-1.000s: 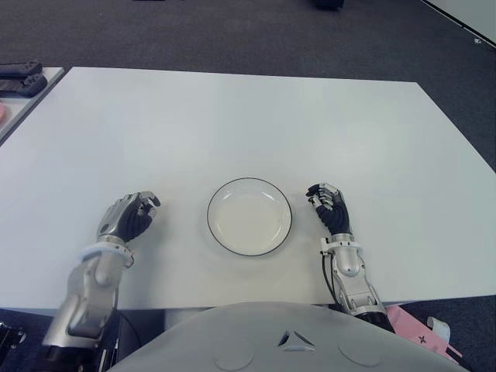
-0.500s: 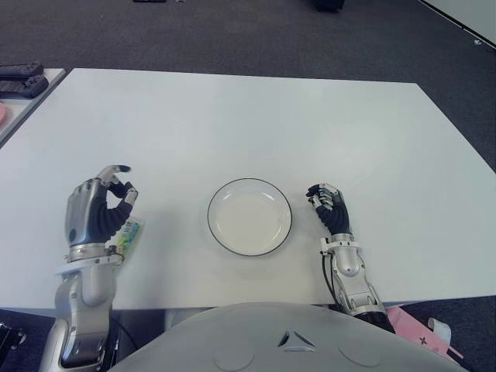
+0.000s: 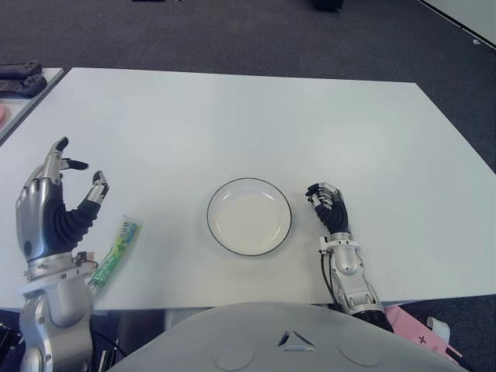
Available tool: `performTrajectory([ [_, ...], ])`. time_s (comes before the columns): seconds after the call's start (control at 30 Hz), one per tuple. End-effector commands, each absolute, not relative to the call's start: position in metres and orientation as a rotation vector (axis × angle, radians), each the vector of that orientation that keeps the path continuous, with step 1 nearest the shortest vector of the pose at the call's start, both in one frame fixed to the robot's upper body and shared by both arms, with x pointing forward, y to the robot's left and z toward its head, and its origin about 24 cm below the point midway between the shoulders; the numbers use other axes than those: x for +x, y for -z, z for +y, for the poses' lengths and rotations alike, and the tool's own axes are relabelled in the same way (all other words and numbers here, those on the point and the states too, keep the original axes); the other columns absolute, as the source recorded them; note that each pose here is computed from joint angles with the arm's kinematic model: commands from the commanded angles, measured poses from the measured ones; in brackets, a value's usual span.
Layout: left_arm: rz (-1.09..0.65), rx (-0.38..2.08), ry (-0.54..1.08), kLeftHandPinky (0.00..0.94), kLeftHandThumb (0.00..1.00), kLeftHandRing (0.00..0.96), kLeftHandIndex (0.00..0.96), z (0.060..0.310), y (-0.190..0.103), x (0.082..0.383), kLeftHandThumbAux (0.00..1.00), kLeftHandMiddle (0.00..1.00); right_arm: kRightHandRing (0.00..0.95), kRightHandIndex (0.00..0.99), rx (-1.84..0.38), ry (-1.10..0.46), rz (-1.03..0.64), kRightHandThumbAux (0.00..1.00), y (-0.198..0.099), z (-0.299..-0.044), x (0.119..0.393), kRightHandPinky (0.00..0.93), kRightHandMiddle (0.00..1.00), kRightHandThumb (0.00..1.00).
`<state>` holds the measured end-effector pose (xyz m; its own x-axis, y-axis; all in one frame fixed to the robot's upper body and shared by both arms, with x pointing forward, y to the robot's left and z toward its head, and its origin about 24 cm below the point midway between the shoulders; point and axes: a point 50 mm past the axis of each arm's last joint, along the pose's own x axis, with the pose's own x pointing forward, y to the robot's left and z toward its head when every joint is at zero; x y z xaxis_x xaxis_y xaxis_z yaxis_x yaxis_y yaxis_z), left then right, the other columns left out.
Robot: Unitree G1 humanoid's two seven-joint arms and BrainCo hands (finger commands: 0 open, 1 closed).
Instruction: Put the toothpaste on the table into the plate.
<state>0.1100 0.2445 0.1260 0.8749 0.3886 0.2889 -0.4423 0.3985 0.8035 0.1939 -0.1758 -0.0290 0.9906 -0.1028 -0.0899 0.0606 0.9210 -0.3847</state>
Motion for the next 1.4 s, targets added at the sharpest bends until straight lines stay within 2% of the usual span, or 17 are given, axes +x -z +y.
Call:
performTrajectory([
  [0.03,-0.027,1.025,-0.585,0.218,0.525,0.106,0.001,0.249,-0.121,0.107,0.342,0.048,0.501,0.427,-0.418,0.067,0.234,0.734,0.048,-0.178,0.182,0.475,0.513,0.699],
  [0.23,-0.021,1.073,-0.653,0.244,0.532,0.129,0.000,0.250,-0.117,0.101,0.302,0.058,0.495,0.427,-0.418,0.063,0.231,0.735,0.048,-0.177,0.183,0.459,0.510,0.700],
  [0.3,0.007,1.110,-0.679,0.213,0.530,0.122,0.000,0.252,-0.115,0.097,0.289,0.051,0.496,0.427,-0.417,0.062,0.229,0.734,0.048,-0.177,0.183,0.463,0.512,0.700],
  [0.4,0.034,1.162,-0.712,0.258,0.532,0.147,0.000,0.254,-0.114,0.095,0.256,0.063,0.499,0.428,-0.418,0.061,0.224,0.734,0.048,-0.177,0.183,0.464,0.513,0.701],
  [0.6,0.046,1.198,-0.704,0.280,0.554,0.173,0.000,0.257,-0.117,0.094,0.232,0.087,0.497,0.427,-0.419,0.057,0.221,0.734,0.047,-0.176,0.183,0.465,0.511,0.700],
  [0.83,0.210,1.237,-0.524,0.266,0.554,0.169,0.000,0.256,-0.126,0.084,0.223,0.095,0.486,0.428,-0.411,0.056,0.222,0.734,0.047,-0.176,0.182,0.459,0.499,0.698],
  [0.97,0.313,1.275,-0.432,0.190,0.531,0.090,0.000,0.254,-0.129,0.077,0.226,0.029,0.482,0.426,-0.412,0.057,0.224,0.735,0.047,-0.176,0.182,0.458,0.497,0.698],
  [1.0,0.368,1.307,-0.389,0.203,0.525,0.093,0.000,0.256,-0.128,0.074,0.225,0.030,0.482,0.426,-0.415,0.057,0.225,0.735,0.047,-0.176,0.182,0.460,0.498,0.698],
  [1.1,0.479,1.381,-0.298,0.324,0.470,0.198,0.000,0.262,-0.123,0.068,0.210,0.111,0.491,0.426,-0.423,0.053,0.228,0.735,0.048,-0.176,0.182,0.477,0.503,0.698],
  [1.23,0.545,1.435,-0.212,0.357,0.427,0.242,0.000,0.269,-0.116,0.066,0.203,0.155,0.493,0.427,-0.424,0.052,0.228,0.735,0.048,-0.176,0.182,0.476,0.504,0.698],
  [1.3,0.579,1.479,-0.115,0.293,0.368,0.219,0.000,0.268,-0.116,0.067,0.201,0.162,0.492,0.428,-0.416,0.055,0.225,0.734,0.048,-0.176,0.182,0.468,0.504,0.698],
  [1.33,0.590,1.494,-0.073,0.242,0.332,0.196,0.000,0.273,-0.106,0.068,0.200,0.160,0.492,0.428,-0.414,0.056,0.224,0.734,0.048,-0.176,0.182,0.465,0.504,0.698],
  [1.4,0.588,1.516,0.006,0.204,0.298,0.175,0.000,0.280,-0.090,0.069,0.204,0.159,0.494,0.428,-0.414,0.055,0.222,0.734,0.047,-0.176,0.182,0.468,0.505,0.698],
])
